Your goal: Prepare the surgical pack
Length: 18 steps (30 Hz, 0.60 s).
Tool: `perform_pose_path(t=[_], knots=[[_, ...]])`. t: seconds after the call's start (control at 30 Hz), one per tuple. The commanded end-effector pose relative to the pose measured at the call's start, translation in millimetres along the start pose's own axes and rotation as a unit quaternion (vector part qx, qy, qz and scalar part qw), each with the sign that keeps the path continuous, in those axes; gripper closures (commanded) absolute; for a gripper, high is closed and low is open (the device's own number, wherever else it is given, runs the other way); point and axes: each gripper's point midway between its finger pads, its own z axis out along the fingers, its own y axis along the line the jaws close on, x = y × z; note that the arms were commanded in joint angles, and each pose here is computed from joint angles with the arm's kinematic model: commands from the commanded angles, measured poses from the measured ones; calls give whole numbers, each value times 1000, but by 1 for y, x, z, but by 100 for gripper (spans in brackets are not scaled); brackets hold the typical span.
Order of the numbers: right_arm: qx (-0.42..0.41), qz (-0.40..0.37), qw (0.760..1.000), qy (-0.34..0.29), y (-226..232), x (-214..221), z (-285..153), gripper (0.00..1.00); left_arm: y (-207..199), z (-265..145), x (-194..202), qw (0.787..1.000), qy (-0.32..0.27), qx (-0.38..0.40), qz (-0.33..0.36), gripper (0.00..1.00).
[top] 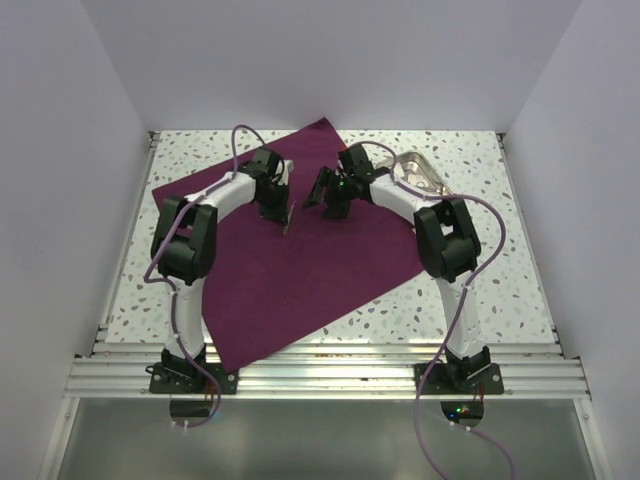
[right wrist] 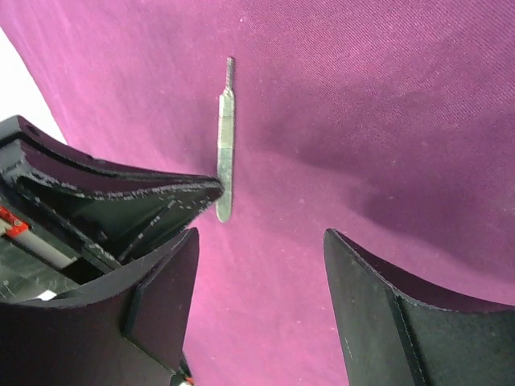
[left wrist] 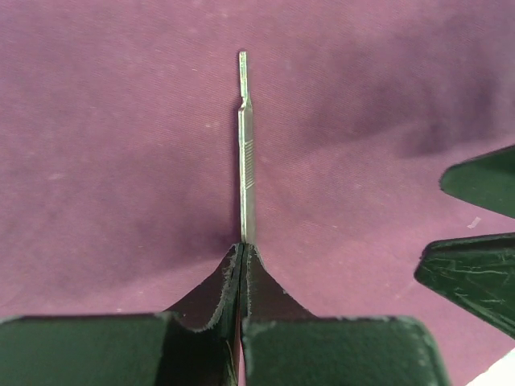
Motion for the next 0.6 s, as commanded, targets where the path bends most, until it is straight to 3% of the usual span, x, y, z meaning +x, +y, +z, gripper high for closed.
perform_pose_path(t=[0.0,0.4,0.47,0.57], knots=[[-43,3,999,-22,30,-17,-11,33,-15,-11,-8,999,-11,40,-6,100],[-32,2,999,-14,22,-12,-6,32,-19,1,-1,998,2,59,-14,100],[-32,4,999,-11,22,-11,-4,32,-20,5,3,998,11,64,-17,91],[-35,16,999,2,20,-7,2,33,-19,10,8,998,18,63,-20,85]])
